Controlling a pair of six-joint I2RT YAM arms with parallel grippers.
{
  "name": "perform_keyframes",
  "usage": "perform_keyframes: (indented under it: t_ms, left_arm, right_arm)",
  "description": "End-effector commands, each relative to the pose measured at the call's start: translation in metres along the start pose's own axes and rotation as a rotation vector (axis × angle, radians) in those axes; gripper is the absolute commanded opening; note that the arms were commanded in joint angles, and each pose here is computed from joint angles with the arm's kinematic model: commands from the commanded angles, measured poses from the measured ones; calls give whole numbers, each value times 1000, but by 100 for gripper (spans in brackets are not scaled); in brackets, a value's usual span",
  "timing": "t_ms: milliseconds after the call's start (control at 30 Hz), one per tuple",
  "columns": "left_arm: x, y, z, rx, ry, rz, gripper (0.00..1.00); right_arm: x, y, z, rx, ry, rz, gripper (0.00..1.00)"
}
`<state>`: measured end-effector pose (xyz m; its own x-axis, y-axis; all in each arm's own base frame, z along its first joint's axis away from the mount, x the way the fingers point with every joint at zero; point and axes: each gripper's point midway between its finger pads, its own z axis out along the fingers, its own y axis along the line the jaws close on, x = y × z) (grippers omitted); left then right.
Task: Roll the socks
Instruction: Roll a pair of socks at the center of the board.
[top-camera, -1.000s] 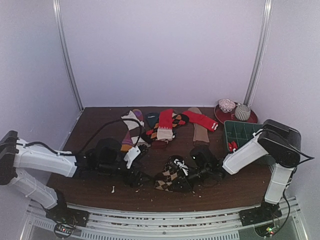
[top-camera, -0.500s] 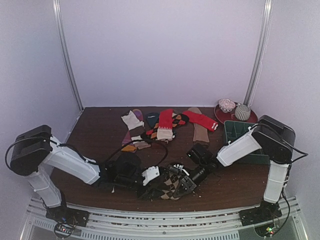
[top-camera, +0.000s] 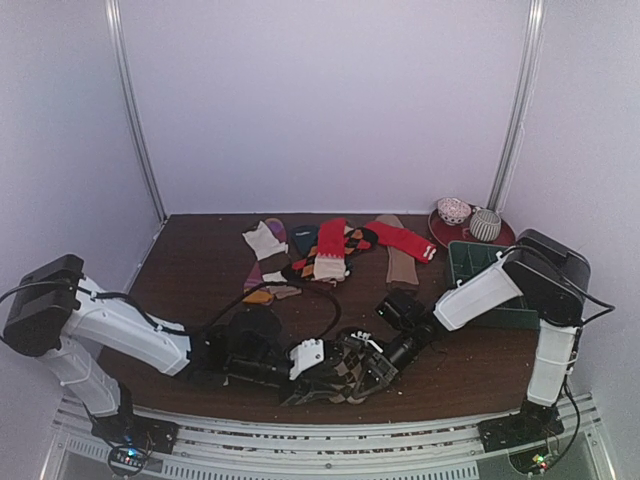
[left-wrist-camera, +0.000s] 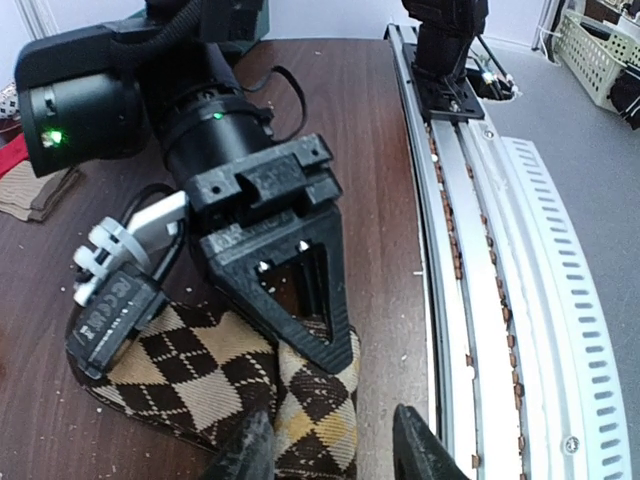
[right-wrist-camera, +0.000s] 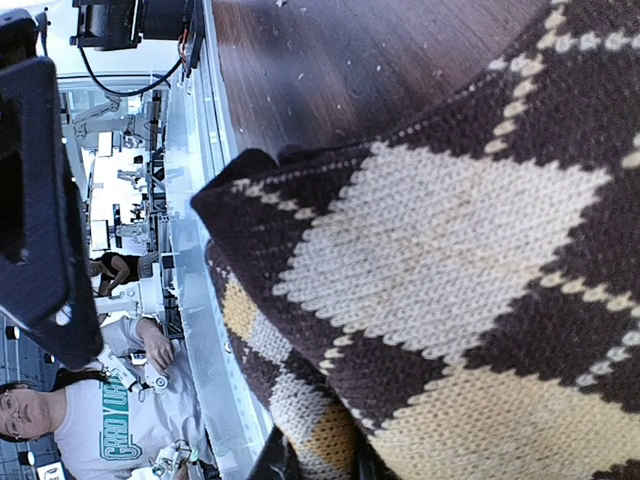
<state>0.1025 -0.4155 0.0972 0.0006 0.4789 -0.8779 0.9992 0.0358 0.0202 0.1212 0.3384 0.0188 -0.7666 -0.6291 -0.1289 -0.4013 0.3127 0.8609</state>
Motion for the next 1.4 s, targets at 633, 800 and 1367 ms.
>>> perform_keyframes:
  t_ms: [633,800,1367]
  left_arm:
    - [41,7,36,-70,71,-10,54]
    - [23,9,23,-95,16,-2,56]
    - [67,10,49,-84,137,-56,36]
  right_arm:
    - [45,-56,3,198,88,214,13]
    - [46,-56,3,197,88,215,13]
    - [47,-57,4,193,84,223,13]
